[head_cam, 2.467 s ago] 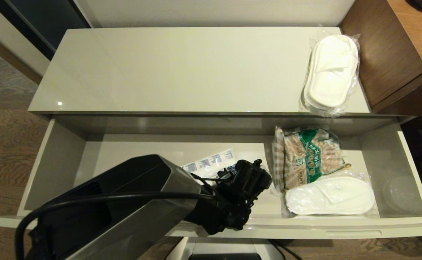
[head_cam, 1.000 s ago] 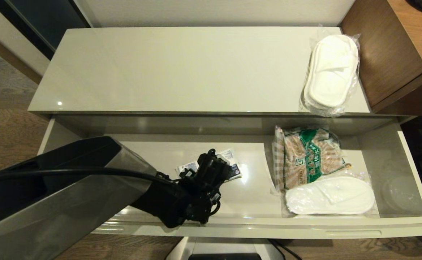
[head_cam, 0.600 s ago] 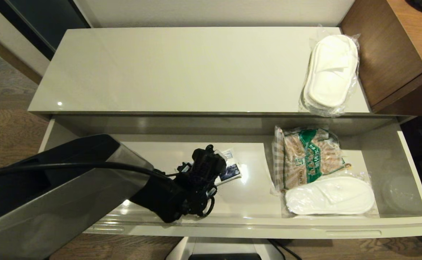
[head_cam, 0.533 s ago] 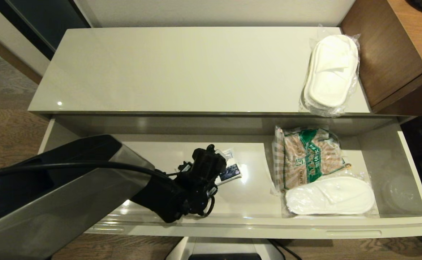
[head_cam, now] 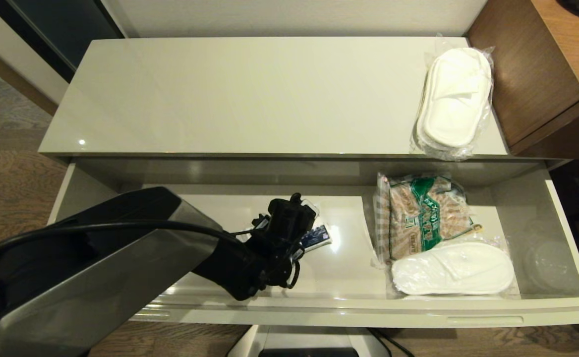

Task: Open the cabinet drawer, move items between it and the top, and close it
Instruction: Take out the tissue from the drawer

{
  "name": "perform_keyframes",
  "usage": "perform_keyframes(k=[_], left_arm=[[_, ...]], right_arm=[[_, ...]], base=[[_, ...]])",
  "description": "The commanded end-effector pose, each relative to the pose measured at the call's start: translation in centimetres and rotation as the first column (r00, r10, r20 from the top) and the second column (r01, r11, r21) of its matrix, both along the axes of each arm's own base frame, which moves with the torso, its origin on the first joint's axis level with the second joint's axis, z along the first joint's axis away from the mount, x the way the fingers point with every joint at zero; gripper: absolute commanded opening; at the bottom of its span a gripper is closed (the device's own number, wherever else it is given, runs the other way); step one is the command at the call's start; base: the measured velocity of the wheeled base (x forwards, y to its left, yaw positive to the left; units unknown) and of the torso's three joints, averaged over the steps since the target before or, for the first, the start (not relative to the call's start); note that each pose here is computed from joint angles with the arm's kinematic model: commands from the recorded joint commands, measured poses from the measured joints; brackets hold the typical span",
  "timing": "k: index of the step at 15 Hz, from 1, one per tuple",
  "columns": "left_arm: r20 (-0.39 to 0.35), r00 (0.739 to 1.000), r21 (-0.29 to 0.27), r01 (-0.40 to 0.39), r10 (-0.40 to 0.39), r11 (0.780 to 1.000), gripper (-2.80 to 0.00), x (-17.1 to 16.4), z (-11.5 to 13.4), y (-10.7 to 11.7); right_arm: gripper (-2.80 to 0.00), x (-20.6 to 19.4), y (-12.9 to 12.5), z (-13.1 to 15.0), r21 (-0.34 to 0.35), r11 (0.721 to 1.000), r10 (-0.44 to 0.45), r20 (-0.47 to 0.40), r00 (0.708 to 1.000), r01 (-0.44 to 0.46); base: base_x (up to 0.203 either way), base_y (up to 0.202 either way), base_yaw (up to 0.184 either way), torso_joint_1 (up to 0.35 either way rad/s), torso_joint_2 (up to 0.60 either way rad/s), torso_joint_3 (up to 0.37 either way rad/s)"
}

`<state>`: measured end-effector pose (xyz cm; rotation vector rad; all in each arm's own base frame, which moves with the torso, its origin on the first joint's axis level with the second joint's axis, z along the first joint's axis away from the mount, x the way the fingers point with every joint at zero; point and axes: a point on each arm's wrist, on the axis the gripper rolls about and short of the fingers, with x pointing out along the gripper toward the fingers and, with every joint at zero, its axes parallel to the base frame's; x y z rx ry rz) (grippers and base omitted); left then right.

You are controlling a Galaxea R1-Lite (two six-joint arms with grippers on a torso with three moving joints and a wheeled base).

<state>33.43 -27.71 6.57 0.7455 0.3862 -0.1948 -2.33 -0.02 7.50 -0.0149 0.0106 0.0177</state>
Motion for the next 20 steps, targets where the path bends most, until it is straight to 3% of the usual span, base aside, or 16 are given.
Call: perform_keyframes(k=[1,10,20], left_arm=[[0.009,1.0,0.019,0.007,-0.007,1.0,0.0,0.6,-0.5,-0.5],[0.006,0.999,0.079,0.041,-0.042,0.996,0.0,1.0,-1.5,-1.4],[0.006,0.995,0.074,0.097,-0.097,0.993,0.0,-1.4,-0.5,-2.5]], right_arm=[[-2.8,-0.1,0.0,0.0,0.0,1.0,0.001,0.015,1.0,-0.001],[-2.8,-0.1,0.0,0.0,0.0,1.0,0.002,0.015,1.0,-0.002],[-2.8,-0.1,0.0,0.0,0.0,1.0,0.001,0.015,1.0,-0.001]], base=[[0.0,0.0,0.0,0.0,0.0,0.0],[0.0,0.0,0.0,0.0,0.0,0.0],[0.0,0.0,0.0,0.0,0.0,0.0]])
